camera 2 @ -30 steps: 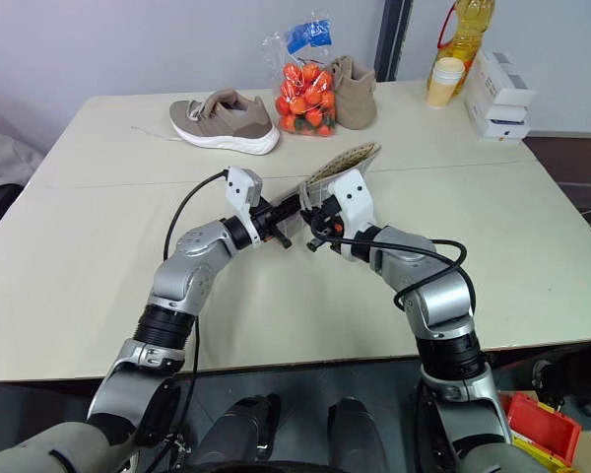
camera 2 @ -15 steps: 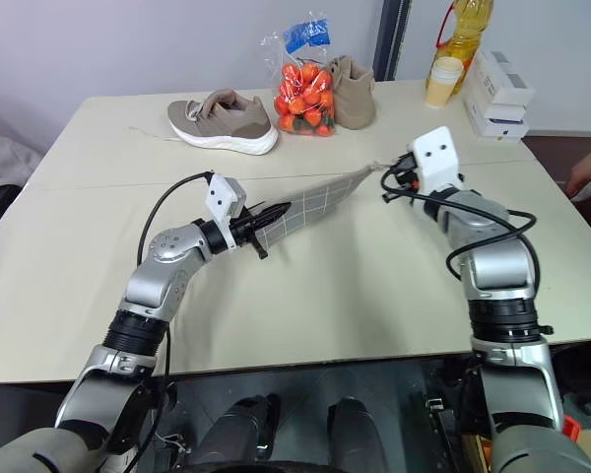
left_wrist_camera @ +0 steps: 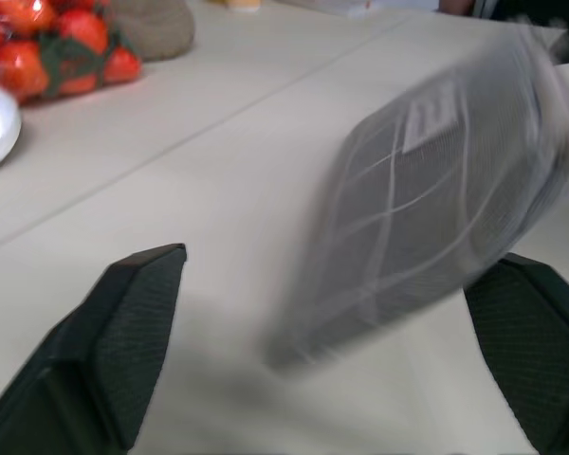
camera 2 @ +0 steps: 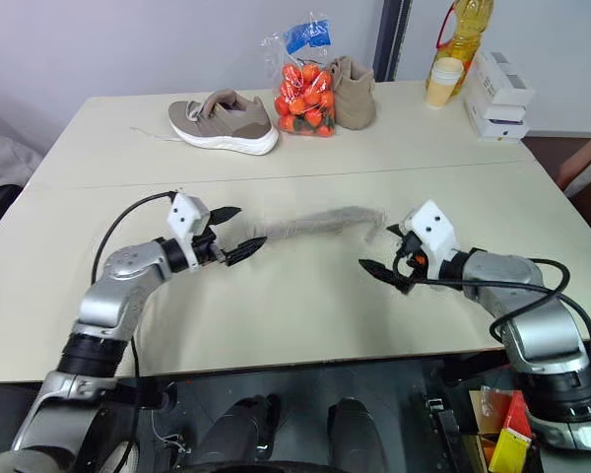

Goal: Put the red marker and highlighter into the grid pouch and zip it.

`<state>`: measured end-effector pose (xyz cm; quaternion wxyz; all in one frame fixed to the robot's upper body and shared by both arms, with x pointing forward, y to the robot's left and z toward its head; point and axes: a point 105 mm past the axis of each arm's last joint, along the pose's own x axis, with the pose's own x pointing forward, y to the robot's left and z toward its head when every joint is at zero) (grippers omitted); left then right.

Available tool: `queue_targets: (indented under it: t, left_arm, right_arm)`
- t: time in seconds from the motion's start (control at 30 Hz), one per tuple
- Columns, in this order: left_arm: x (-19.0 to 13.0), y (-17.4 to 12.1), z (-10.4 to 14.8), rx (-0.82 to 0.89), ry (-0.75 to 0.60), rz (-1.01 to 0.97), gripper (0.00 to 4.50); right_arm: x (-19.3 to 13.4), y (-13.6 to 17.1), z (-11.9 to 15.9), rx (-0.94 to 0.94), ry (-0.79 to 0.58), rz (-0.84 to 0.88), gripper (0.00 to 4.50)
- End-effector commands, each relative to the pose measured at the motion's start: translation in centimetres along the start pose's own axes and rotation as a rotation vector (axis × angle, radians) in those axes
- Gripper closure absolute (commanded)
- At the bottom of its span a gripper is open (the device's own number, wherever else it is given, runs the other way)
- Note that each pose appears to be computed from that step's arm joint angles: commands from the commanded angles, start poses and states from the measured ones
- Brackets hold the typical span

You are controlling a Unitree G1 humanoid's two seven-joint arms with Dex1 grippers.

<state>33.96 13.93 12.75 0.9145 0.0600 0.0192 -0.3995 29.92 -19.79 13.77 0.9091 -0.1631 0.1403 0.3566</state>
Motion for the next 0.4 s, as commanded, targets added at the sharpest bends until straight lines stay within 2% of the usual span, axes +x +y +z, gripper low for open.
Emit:
queue_targets:
  t: [0.03, 0.2, 0.4]
  left_arm:
    - [-3.4, 1.7, -0.5, -0.041, 0.010, 0.122, 0.01]
    - [-7.4, 5.2, -2.9, -0.180, -0.006, 0.440, 0.01]
    - [-9.3, 5.4, -3.7, -0.147, -0.003, 0.568, 0.01]
  right_arm:
    - [-1.5, -1.0, 0.4, -0.009, -0.038, -0.053, 0.08]
    - [-1.9, -2.9, -0.1, -0.008, -0.076, -0.178, 0.08]
    - [-0.9, -3.1, -0.5, 0.053, -0.116, -0.181, 0.08]
